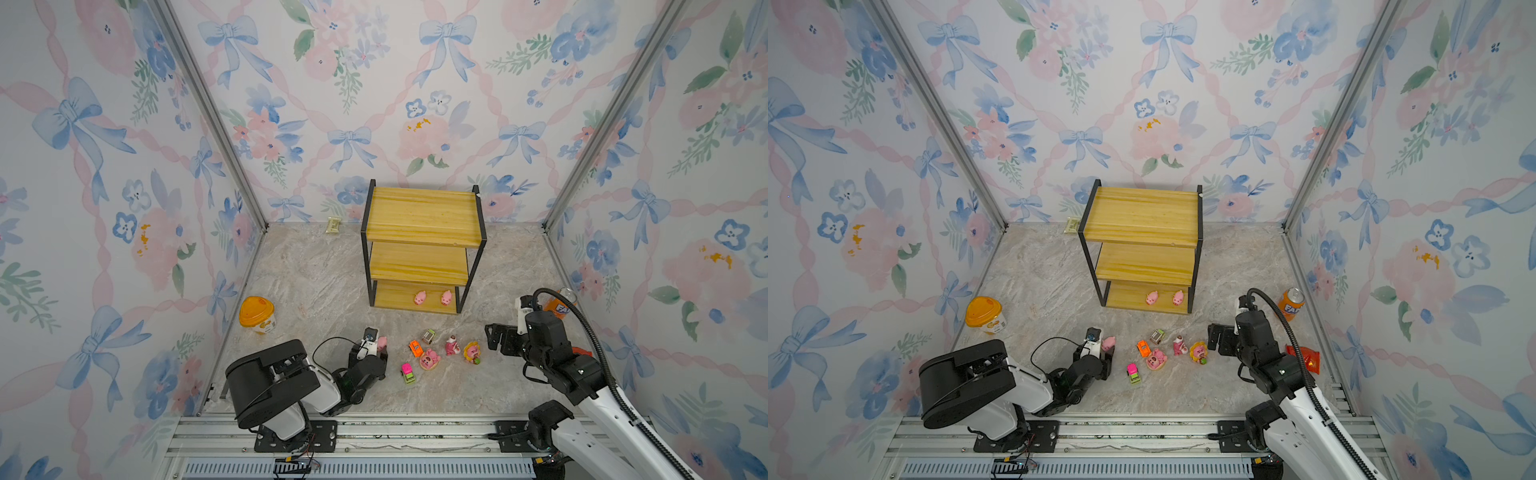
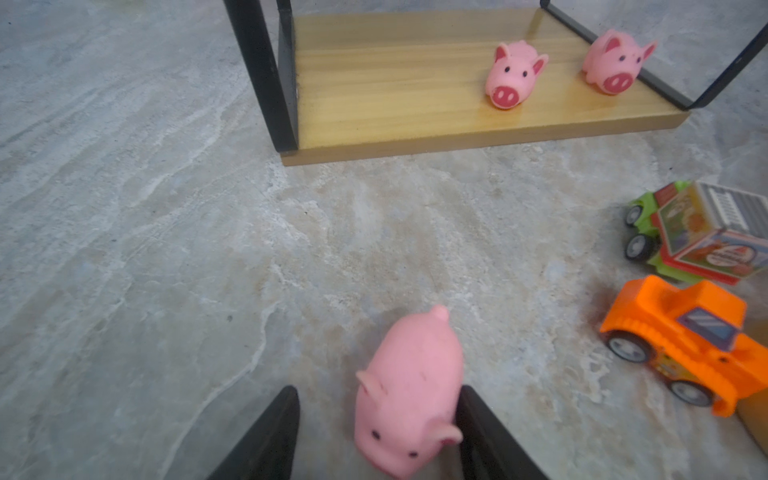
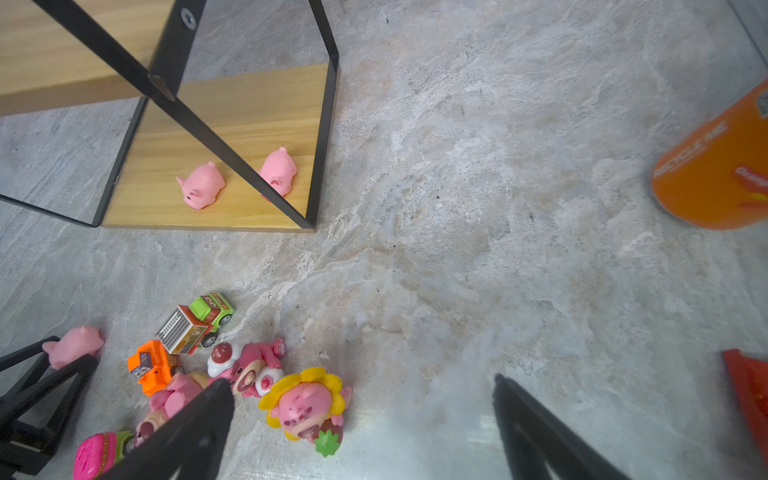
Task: Place and organize the plastic toys onto the shelf
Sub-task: 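Lower the left gripper onto the third pink pig and close on it, then lift the pink pig with the left gripper and carry it onto the bottom shelf, then lower the pig beside the other two pigs and open the left gripper, then withdraw the left gripper from the shelf toward the robot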
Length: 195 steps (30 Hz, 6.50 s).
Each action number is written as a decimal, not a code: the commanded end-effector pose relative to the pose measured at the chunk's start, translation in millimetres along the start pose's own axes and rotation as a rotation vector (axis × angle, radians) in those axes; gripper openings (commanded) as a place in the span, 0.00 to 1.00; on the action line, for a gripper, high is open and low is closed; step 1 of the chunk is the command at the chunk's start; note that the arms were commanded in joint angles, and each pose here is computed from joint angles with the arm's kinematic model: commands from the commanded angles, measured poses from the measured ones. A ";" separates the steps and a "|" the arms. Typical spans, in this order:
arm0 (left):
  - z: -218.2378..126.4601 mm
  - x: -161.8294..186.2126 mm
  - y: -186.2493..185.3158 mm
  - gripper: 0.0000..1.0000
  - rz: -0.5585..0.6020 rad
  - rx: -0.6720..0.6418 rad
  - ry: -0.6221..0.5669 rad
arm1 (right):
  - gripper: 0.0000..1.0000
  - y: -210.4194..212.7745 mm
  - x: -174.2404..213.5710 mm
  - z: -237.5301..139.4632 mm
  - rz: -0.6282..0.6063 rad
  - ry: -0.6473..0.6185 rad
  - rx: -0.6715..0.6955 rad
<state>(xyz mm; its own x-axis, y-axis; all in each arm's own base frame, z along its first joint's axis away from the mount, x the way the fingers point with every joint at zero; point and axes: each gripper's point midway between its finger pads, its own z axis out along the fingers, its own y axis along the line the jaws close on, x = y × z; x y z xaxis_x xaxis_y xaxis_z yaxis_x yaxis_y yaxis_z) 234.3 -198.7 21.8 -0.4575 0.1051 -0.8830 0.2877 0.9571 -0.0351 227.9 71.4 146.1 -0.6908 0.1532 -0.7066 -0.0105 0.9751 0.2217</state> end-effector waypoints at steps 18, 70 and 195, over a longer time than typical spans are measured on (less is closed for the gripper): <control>2.0 9.8 -20.2 0.35 0.022 0.167 0.057 | 1.00 2.2 -0.7 8.2 -0.002 0.009 -0.004; 94.0 -97.7 -24.4 0.36 -0.216 -0.093 -0.315 | 0.99 -6.6 4.0 10.1 -0.008 0.013 0.032; 72.2 -47.1 -17.1 0.69 -0.162 -0.211 -0.125 | 0.97 -4.9 4.8 20.8 0.043 0.052 -0.050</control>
<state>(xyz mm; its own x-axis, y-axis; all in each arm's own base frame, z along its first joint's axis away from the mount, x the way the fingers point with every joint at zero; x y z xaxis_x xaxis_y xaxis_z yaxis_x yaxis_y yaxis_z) 326.7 -243.6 27.5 -0.3591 -0.0886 -0.9291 0.0170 0.9947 -0.1014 239.7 70.6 125.6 -0.7341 0.1859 -0.6531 -0.0054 0.9602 0.2794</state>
